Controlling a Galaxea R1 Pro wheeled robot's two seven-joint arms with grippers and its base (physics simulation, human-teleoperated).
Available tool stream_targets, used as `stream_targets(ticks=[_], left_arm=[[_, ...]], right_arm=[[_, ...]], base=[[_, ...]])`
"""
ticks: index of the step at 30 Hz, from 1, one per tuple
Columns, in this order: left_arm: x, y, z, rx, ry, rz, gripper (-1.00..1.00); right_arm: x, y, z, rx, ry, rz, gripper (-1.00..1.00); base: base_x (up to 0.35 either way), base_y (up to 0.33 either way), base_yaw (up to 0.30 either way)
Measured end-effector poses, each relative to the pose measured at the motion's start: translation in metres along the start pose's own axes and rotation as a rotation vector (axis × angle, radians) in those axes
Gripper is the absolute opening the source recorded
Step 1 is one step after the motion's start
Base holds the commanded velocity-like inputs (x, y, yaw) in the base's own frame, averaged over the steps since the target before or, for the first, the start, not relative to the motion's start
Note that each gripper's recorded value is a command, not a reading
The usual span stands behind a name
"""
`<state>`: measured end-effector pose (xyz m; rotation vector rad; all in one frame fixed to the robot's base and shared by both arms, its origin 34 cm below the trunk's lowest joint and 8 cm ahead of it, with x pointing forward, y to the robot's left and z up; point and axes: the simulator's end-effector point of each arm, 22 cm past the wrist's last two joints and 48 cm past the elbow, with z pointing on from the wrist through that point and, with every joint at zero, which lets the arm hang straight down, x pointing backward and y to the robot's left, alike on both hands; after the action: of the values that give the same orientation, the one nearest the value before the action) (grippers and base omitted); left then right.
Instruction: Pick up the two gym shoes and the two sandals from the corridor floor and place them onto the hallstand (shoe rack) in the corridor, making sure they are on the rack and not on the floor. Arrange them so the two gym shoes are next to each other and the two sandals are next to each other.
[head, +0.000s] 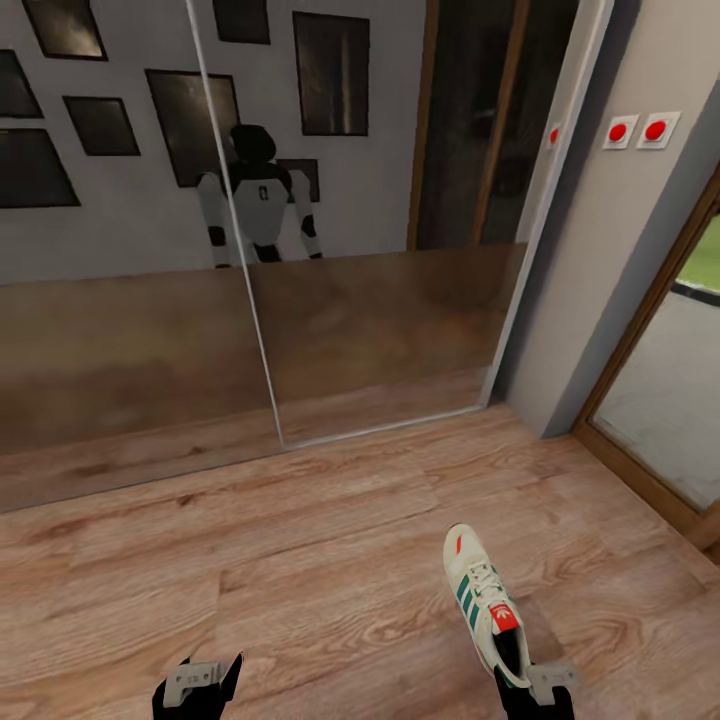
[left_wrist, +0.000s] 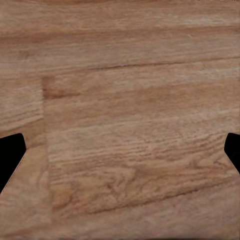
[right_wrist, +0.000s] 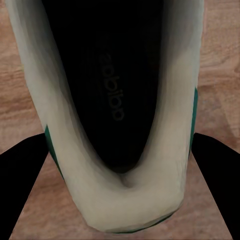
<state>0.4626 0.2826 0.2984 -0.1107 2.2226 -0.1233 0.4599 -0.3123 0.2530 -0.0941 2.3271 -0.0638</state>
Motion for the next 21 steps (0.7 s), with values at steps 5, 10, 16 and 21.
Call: stream_targets(ticks=[5,10,16,21], left_arm=[[0.0000,0.0003,0.0000,-0.001,0.000,0.000,1.00],[0.0000,0.0004,0.0000,-0.001,0.000,0.000,1.00],[0.0000,0.0004,0.0000,-0.001,0.000,0.000,1.00],[0.0000,0.0004,0.0000,-0.001,0.000,0.000,1.00]], right_arm=[[-0.0001,-0.0002,0.0000,0.000,0.000,0.000,-1.00],[0.0000,-0.0001,0.0000,0.000,0.000,0.000,-1.00],[0.0000,-0.0001,0.0000,0.000,0.000,0.000,-1.00],[-0.0001,0.0001,0.0001,0.000,0.000,0.000,-1.00]], base=[[-0.002,-0.002,0.278],[0.000,0.000,0.278],[0.000,0.000,0.278],[0.000,0.000,0.278]])
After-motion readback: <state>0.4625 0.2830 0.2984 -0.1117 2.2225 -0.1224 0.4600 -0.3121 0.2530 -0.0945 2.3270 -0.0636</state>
